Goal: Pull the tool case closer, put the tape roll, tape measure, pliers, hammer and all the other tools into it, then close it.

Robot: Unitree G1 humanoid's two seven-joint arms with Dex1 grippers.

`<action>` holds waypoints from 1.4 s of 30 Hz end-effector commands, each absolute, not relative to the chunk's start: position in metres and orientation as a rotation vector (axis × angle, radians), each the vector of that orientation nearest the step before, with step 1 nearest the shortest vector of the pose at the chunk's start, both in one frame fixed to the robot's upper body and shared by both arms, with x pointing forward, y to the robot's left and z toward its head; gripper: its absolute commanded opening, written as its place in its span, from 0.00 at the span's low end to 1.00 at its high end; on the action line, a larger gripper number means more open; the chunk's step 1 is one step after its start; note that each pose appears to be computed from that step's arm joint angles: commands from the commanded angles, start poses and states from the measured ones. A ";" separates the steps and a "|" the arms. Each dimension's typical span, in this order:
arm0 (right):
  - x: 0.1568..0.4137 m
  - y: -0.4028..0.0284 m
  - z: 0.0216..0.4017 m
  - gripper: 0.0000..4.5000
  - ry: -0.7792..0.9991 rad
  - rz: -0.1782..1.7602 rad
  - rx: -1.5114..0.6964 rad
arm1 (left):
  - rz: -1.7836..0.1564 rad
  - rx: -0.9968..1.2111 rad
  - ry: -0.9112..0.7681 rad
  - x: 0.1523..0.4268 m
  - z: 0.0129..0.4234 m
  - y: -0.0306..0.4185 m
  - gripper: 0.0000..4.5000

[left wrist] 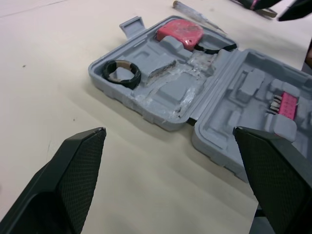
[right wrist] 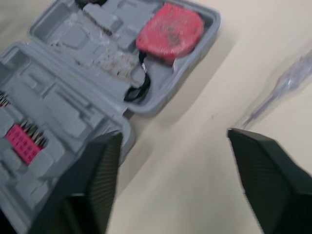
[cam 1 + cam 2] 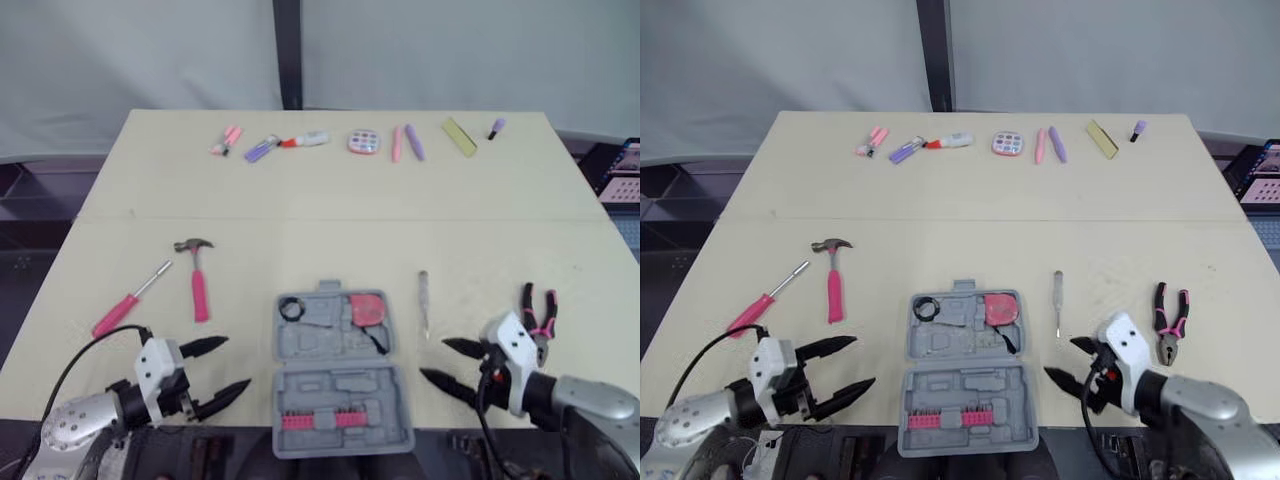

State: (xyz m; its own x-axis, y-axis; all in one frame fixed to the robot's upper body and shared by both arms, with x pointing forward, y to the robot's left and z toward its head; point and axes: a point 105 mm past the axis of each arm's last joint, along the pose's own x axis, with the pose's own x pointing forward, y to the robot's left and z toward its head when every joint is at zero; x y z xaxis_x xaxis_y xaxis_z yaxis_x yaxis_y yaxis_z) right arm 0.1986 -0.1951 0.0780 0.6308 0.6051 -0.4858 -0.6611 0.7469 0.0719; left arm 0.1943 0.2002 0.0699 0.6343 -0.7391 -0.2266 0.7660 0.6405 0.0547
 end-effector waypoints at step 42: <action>0.193 -0.309 0.092 0.99 0.331 -0.154 -0.015 | -1.431 0.269 0.069 0.213 0.120 0.124 1.00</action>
